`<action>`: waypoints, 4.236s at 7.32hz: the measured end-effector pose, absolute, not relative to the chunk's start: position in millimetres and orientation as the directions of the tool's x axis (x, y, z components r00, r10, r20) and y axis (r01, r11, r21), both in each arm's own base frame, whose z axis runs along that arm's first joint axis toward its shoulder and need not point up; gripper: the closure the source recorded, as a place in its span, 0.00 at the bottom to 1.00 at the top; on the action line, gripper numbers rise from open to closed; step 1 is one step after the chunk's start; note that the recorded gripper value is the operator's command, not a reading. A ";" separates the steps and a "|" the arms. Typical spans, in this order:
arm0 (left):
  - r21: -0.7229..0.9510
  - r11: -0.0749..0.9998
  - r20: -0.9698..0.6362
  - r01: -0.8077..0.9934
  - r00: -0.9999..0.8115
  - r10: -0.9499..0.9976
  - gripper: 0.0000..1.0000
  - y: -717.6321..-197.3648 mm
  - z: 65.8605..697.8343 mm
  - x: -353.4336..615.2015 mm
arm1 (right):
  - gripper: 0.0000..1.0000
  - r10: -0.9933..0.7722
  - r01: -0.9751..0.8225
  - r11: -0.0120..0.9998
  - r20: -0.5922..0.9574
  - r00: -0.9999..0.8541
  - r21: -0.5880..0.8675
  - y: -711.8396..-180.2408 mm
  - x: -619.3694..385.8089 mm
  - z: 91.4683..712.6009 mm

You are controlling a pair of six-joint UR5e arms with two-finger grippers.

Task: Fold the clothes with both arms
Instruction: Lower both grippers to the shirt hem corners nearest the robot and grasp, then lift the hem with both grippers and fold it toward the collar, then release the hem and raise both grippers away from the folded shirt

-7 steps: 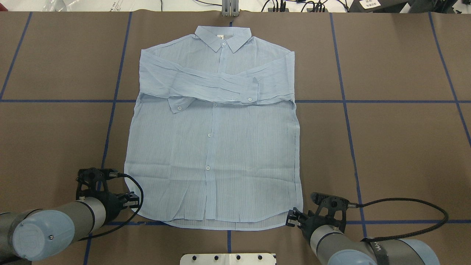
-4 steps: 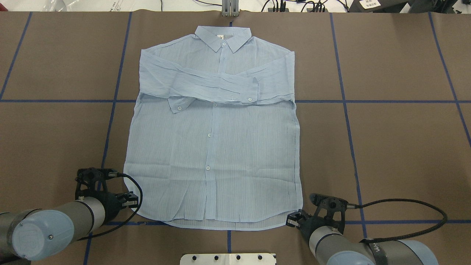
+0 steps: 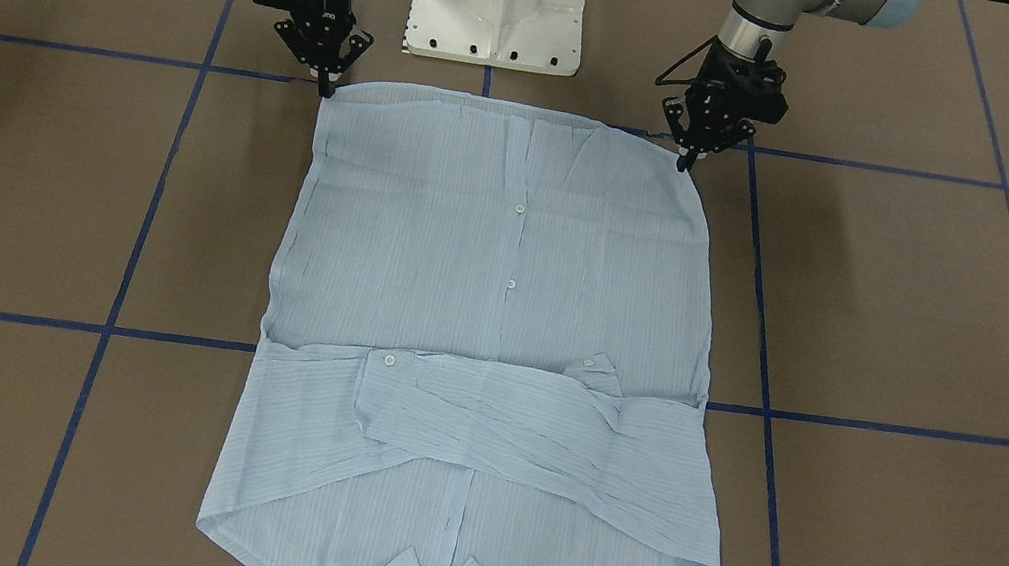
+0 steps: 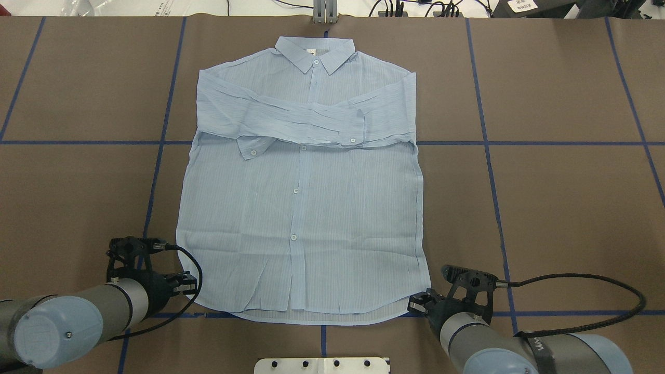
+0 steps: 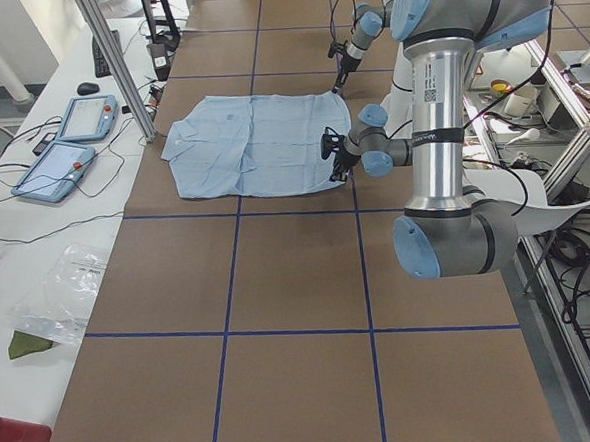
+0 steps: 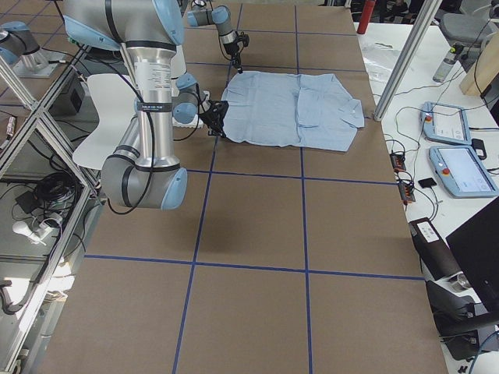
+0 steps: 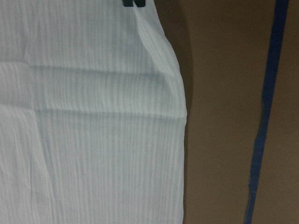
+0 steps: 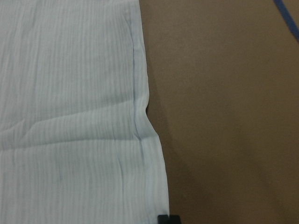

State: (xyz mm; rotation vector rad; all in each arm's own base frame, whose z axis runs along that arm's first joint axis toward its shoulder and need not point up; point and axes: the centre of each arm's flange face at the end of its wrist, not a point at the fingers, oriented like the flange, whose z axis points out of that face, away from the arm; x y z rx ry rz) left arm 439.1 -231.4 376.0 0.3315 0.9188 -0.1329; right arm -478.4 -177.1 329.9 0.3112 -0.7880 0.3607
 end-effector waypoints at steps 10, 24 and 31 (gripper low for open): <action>0.090 0.993 -0.906 0.078 0.421 0.049 1.00 -211.0 204.9 302.5 | 1.00 0.243 -0.379 0.925 0.741 0.626 0.016 -183.5 -350.1 188.6; 0.426 0.832 -0.707 0.354 0.705 0.062 1.00 -488.4 364.8 442.1 | 1.00 0.295 -0.612 0.762 0.729 0.618 0.211 -464.1 -483.8 279.9; 0.540 0.794 -0.669 0.279 0.714 0.204 1.00 -501.9 370.5 415.3 | 0.73 0.307 -0.603 0.762 0.687 0.658 0.236 -492.2 -470.1 302.0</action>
